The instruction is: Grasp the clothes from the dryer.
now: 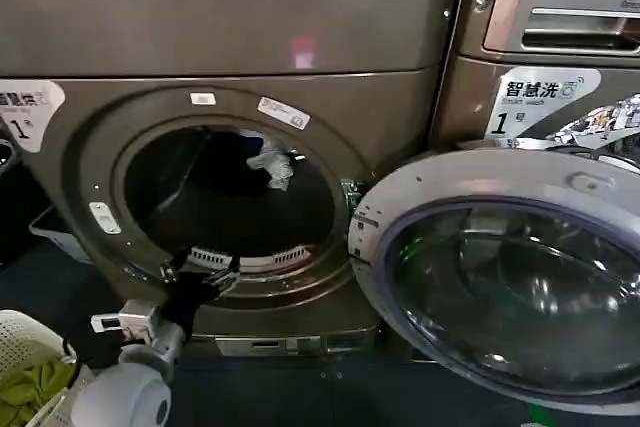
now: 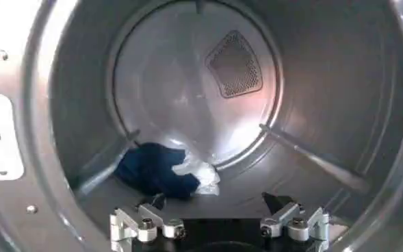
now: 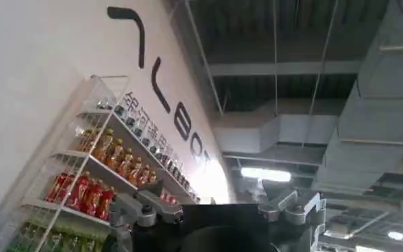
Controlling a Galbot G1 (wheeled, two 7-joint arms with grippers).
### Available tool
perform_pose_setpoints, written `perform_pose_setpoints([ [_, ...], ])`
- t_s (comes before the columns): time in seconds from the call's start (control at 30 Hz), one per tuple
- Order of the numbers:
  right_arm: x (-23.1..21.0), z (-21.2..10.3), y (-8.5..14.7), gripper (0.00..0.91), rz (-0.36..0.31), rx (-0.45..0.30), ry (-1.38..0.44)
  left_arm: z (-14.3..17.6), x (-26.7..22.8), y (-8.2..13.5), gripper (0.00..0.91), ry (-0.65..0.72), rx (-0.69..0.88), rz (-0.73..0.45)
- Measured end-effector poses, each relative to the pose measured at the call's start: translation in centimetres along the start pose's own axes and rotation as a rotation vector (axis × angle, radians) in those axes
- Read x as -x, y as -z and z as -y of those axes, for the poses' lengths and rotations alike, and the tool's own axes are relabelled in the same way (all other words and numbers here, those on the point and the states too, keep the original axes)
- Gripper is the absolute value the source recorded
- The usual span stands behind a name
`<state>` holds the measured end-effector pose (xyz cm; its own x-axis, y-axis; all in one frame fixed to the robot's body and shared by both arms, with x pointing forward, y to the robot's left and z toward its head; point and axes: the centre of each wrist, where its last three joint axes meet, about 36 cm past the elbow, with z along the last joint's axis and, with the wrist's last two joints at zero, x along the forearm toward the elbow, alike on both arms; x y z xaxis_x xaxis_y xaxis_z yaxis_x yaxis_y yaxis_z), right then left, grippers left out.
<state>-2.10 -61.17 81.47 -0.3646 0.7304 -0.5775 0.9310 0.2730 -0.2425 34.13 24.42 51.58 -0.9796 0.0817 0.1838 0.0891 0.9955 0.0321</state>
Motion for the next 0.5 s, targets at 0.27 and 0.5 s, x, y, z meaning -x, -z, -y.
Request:
perform_pose_setpoints([
  [0.27,-0.02,-0.07,-0.01,0.907,0.001,0.0,0.002,0.01,0.16,0.04,0.907,0.0,-0.003,0.003],
  [0.5,-0.01,-0.09,0.05,0.907,0.003,0.0,0.003,-0.02,0.26,0.06,0.907,0.0,-0.003,0.004],
])
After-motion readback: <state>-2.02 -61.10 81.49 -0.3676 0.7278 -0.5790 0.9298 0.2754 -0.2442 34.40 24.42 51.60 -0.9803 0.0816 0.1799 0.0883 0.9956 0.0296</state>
